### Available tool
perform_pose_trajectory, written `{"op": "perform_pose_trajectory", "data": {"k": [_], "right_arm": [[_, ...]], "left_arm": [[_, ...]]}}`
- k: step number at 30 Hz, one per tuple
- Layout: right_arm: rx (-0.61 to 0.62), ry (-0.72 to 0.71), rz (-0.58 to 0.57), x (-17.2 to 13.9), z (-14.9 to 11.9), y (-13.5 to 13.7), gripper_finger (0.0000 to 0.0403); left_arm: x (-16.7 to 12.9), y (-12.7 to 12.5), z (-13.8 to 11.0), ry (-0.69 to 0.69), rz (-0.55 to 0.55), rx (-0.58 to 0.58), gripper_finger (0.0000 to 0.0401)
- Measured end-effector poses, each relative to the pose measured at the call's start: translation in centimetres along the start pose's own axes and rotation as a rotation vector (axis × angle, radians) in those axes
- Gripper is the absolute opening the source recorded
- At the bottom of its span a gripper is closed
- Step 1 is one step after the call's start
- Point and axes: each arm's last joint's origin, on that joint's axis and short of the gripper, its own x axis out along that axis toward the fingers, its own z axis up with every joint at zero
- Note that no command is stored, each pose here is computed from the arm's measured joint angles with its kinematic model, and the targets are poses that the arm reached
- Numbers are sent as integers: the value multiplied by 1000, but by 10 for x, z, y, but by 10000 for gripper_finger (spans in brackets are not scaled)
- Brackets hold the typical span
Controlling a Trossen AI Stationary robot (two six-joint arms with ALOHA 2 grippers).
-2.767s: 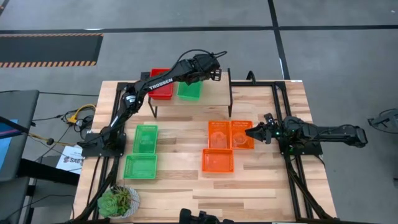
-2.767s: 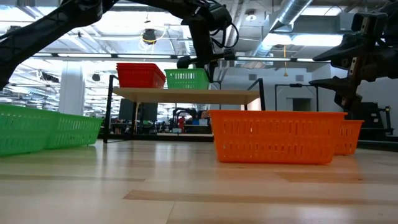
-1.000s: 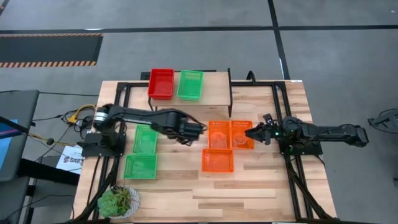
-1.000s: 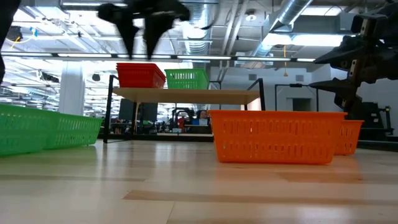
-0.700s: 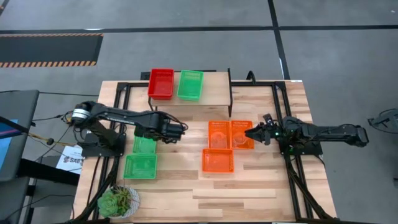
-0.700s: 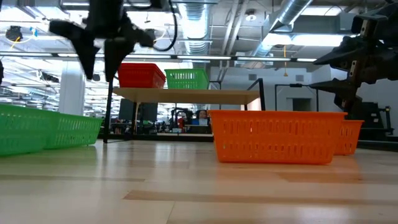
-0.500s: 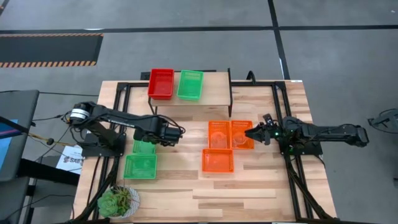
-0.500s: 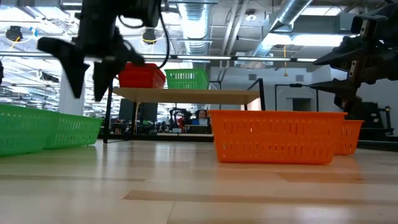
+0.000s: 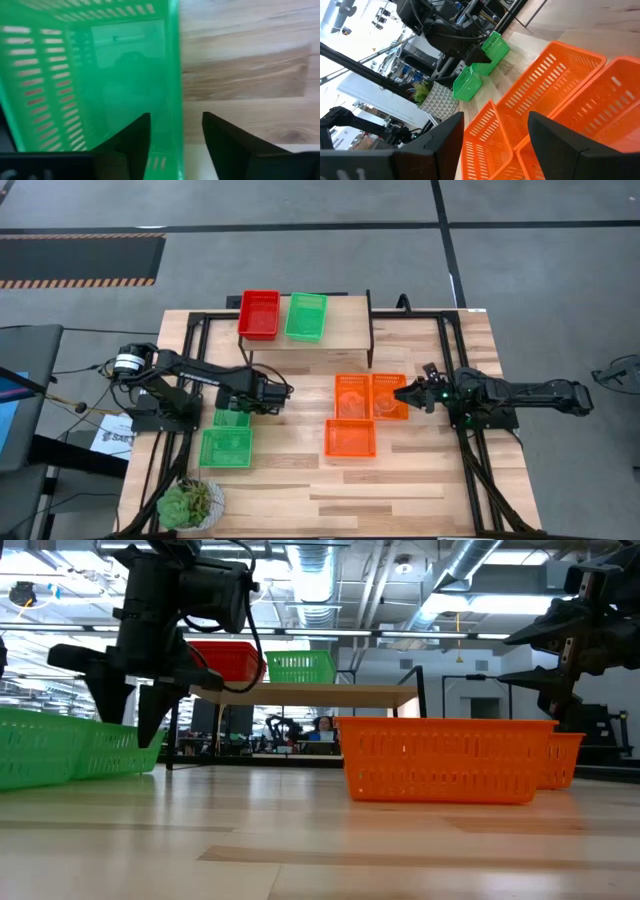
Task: Stack baskets on shelf by color
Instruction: Stack the top green bin on top of the green bin on the shelf
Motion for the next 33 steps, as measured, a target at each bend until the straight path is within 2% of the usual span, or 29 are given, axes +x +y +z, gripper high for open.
{"op": "perform_pose_trajectory", "data": {"k": [9, 15, 22, 28, 33], "right_arm": [[0, -1, -1, 0, 0, 0, 244], [0, -1, -1, 0, 0, 0, 244], [0, -1, -1, 0, 0, 0, 244], [-1, -1, -1, 0, 0, 0, 244], [-4, -1, -1, 0, 0, 0, 244]], "left_arm": [[3, -2, 4, -11, 4, -2, 11], [2, -2, 5, -14, 6, 10, 2], [-19, -15, 7, -13, -76, -8, 1], [-49, -30, 9, 9, -197, 10, 0], [-88, -44, 8, 49, -342, 73, 0]]}}
